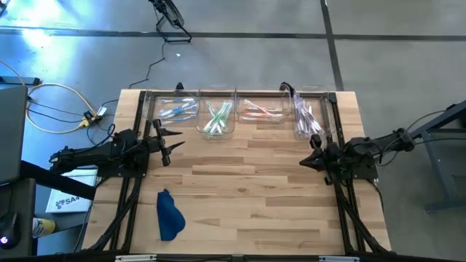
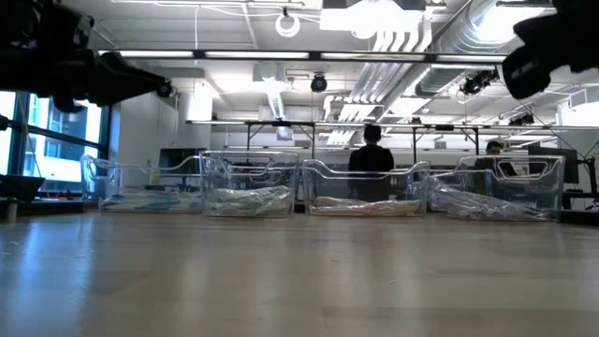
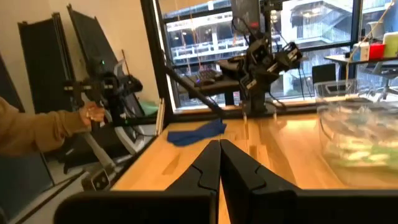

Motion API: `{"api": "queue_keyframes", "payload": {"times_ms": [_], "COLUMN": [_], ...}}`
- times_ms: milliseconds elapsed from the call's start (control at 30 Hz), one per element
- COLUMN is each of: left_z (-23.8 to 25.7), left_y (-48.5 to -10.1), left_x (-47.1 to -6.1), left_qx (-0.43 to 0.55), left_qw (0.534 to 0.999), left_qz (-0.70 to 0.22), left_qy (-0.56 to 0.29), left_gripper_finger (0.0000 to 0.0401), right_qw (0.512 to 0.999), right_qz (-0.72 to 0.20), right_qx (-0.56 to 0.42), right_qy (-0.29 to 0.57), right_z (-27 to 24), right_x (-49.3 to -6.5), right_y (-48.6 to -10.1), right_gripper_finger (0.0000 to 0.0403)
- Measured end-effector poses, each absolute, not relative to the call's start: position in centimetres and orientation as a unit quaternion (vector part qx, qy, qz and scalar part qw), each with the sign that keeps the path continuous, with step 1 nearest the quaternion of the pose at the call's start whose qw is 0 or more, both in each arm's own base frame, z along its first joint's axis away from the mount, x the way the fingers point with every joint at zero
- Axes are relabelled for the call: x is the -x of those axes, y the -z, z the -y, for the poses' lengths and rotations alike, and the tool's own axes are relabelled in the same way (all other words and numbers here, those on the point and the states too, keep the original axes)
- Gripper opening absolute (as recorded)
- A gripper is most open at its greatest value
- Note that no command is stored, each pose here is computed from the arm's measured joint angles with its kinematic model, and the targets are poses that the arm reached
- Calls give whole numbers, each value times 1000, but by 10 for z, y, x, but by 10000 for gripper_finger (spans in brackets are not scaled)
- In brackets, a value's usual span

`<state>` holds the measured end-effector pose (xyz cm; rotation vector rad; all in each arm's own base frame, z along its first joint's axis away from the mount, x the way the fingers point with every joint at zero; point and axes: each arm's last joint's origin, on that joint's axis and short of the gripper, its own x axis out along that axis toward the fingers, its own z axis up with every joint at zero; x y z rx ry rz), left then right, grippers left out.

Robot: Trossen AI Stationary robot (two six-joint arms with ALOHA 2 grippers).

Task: Pick & Place Toothbrushes
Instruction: Return to Home Position

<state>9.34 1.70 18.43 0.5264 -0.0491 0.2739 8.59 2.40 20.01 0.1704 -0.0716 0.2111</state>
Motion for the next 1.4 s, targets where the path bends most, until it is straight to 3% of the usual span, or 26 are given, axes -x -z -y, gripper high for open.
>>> {"api": "queue_keyframes", "payload": {"times_ms": [233, 667, 1400], "left_z": [-17, -17, -17], "left_y": [-177, -173, -175], "left_x": [-94, -94, -95], "left_qx": [-256, -282, -284], "left_qw": [959, 952, 952], "left_qz": [-13, -36, -24], "left_qy": [-123, -115, -117], "left_gripper_finger": [159, 159, 159], "right_qw": [991, 984, 986], "right_qz": [12, -8, -9], "right_qx": [-78, -65, -64], "right_qy": [-105, -166, -155], "right_z": [-27, -30, -30], "right_x": [-94, -94, -94], "right_y": [-170, -167, -166], "right_gripper_finger": [2, 2, 2]}}
